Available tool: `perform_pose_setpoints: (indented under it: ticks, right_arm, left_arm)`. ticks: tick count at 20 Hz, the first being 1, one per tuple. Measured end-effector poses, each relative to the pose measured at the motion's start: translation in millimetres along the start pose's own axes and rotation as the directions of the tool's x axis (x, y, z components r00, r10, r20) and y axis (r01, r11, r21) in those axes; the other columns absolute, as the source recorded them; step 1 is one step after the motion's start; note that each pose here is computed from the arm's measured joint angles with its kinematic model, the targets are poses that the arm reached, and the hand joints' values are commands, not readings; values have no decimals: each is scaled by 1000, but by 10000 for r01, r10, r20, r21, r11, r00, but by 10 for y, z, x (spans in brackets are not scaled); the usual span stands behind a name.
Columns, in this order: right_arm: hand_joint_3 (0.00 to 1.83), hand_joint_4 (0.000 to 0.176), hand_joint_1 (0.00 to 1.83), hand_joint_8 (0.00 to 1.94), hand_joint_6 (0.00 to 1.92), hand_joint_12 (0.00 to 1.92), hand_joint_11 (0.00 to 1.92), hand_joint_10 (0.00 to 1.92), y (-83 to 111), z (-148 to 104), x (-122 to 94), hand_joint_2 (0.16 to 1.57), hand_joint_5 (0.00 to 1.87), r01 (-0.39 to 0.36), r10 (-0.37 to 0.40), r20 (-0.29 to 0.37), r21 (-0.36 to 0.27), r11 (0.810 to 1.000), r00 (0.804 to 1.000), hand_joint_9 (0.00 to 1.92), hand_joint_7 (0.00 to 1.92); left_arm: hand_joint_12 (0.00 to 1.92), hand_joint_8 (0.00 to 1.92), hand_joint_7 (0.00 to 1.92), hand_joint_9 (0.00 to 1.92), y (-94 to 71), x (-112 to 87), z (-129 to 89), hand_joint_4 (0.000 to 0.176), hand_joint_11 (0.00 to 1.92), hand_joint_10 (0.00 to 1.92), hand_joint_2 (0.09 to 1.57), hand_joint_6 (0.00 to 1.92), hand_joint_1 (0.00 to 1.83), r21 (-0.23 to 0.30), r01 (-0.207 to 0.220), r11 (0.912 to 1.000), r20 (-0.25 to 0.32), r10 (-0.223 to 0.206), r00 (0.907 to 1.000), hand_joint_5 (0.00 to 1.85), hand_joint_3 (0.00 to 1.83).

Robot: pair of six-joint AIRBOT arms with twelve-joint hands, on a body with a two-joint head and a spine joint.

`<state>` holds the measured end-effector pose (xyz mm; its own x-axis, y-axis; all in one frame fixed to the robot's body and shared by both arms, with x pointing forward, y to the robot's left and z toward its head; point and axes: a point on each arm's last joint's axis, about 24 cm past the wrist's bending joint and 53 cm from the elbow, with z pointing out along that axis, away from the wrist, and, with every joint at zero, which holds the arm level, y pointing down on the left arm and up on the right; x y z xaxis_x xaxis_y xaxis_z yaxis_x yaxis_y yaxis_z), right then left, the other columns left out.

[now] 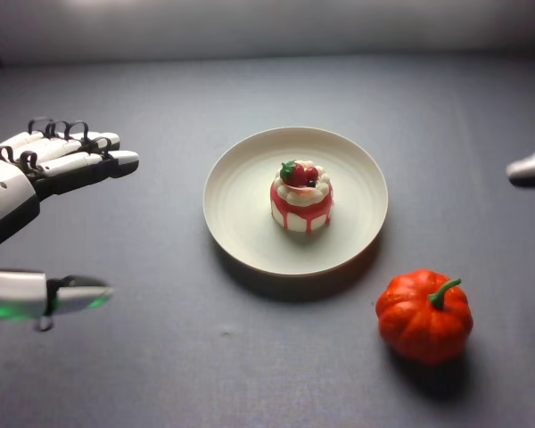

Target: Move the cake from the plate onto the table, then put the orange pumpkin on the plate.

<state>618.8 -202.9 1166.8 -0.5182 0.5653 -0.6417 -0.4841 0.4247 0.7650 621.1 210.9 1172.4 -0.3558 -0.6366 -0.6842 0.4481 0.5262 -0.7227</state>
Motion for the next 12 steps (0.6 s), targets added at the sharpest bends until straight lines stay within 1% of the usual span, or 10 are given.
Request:
perform_pose_setpoints:
  ticks: [1,4,5,6,7,8,9,10,11,12]
  right_arm:
    - [3,0,803,7,4,965,118,21,-12,4,10,1201,505,-14,14,-16,28,10000,10000,488,528]
    - [0,0,789,6,4,1010,90,12,-12,5,11,1206,504,-12,12,-18,24,10000,10000,493,529]
    - [0,0,752,2,1,977,105,7,-12,5,11,1208,502,-12,12,-18,24,10000,10000,501,533]
    - [0,0,766,0,1,964,94,2,-12,5,11,1210,503,-12,12,-18,24,10000,10000,495,530]
    - [0,0,767,2,2,964,99,4,-12,5,12,1210,507,-10,10,-21,22,10000,10000,500,534]
    - [0,0,759,0,0,957,92,0,-12,5,12,1205,501,-14,14,-21,22,10000,10000,493,524]
    - [0,0,759,0,0,957,92,0,-13,4,11,1205,501,-11,11,-21,27,10000,10000,493,524]
    - [0,0,761,0,0,957,92,1,-10,5,15,1207,499,0,0,-46,12,10000,10000,494,524]
    - [0,0,758,0,0,959,96,2,-4,6,22,1205,496,-6,5,-76,-9,10000,10000,497,522]
    - [0,0,741,4,1,962,105,5,1,10,27,1201,500,-2,2,-97,-27,10000,10000,506,533]
  left_arm:
    - [481,2,135,120,-2,4,1,0,0,6,1022,2,590,5,-6,10000,-15,6,10000,297,2]
    - [492,0,123,118,6,37,5,0,0,0,1020,0,613,0,0,10000,-98,0,10000,295,0]
    - [519,1,128,127,9,37,5,0,0,3,1029,0,594,-11,3,10000,-97,-4,10000,282,2]
    - [578,3,142,146,11,34,5,27,0,6,1036,0,605,-19,10,10000,-86,-10,10000,274,2]
    - [617,1,143,153,16,27,7,33,0,5,1033,1,623,-12,-22,10000,-95,21,10000,279,0]
    - [455,1,102,100,14,1,47,66,0,2,1028,1,688,17,-81,10000,-93,81,9999,244,0]
    - [455,1,102,100,17,-11,66,66,0,2,1028,1,688,61,-105,9999,-61,105,9999,244,0]
    - [374,1,90,79,5,-37,116,80,0,2,1021,0,676,141,-100,9999,24,100,9999,239,0]
    - [311,2,100,65,-5,-47,186,85,0,0,1019,2,633,228,-161,9996,16,161,9999,251,0]
    - [334,4,124,86,-35,-58,264,110,0,4,1007,4,630,378,-127,9992,30,126,9999,271,0]
